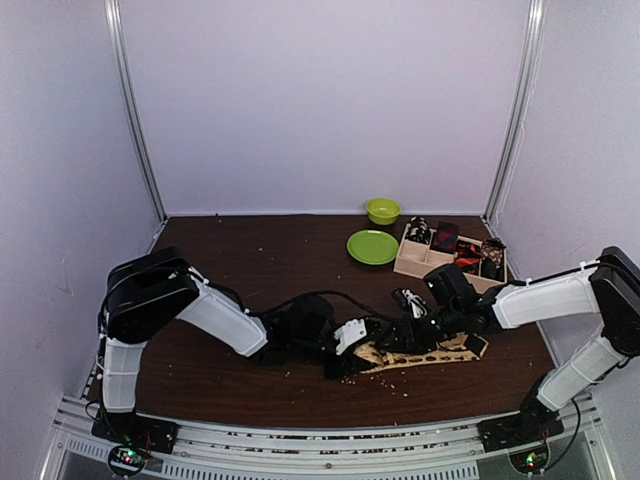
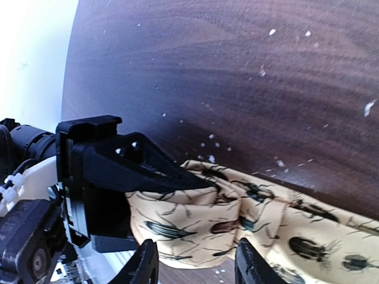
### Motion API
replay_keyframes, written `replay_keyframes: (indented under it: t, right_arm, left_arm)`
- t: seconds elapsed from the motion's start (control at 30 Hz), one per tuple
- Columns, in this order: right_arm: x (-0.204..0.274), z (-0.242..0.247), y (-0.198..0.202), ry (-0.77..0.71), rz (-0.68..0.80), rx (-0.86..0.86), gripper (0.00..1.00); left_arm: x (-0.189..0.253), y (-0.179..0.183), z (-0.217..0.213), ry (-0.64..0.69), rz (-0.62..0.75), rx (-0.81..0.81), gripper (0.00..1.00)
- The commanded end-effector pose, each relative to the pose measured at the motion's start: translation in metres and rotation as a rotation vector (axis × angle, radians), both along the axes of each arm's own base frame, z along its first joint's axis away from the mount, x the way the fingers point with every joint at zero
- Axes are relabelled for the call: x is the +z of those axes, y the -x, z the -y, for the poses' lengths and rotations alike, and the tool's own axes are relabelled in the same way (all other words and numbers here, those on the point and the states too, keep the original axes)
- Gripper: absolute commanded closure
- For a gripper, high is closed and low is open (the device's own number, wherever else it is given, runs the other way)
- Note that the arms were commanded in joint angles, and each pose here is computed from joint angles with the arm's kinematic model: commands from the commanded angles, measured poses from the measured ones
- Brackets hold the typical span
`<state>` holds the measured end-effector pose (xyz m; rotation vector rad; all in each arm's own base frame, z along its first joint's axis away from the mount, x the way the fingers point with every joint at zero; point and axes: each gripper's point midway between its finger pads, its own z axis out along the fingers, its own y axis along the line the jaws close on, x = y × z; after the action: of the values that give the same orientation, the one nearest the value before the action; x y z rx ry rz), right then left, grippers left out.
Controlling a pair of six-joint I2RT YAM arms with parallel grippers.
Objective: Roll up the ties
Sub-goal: Roll the tie at the center of the board.
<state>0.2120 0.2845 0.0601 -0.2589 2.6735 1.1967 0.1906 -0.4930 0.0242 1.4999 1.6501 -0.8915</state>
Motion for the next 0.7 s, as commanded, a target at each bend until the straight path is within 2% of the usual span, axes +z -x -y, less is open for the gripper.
replay_keyframes:
  t: [0.0,0.13,0.2,0.4,0.47,0.53,0.6,0.67]
  right_arm:
    - [0.007,-0.016,0.005,-0.054,-0.045,0.017,0.55]
    - [-0.003,-0.025,0.01,-0.04,-0.067,0.043,0.57]
    - [-0.011,-0.024,0.01,-0.018,-0.074,0.043,0.62]
    - [-0.029,-0.015,0.012,0.036,-0.092,0.033,0.95]
    - [-0.032,-0.013,0.015,0.041,-0.094,0.034,1.0]
    - [-0.029,-0.012,0.016,0.033,-0.091,0.037,0.95]
    - [-0.021,-0.012,0.013,0.019,-0.074,0.032,0.78]
    - [-0.011,-0.013,0.007,-0.001,-0.049,0.014,0.69]
  left_arm:
    - [-0.034,0.009,-0.018,-0.159,-0.068,0.019,0.61]
    - [-0.035,0.008,-0.019,-0.168,-0.075,0.026,0.6]
    - [-0.035,0.008,-0.018,-0.167,-0.076,0.026,0.6]
    - [-0.03,0.009,-0.018,-0.15,-0.063,0.017,0.59]
    - [-0.03,0.01,-0.018,-0.149,-0.064,0.007,0.59]
    - [-0.031,0.011,-0.017,-0.149,-0.065,0.004,0.59]
    - [-0.031,0.011,-0.017,-0.149,-0.066,0.0,0.59]
    - [-0.032,0.012,-0.017,-0.147,-0.068,-0.002,0.59]
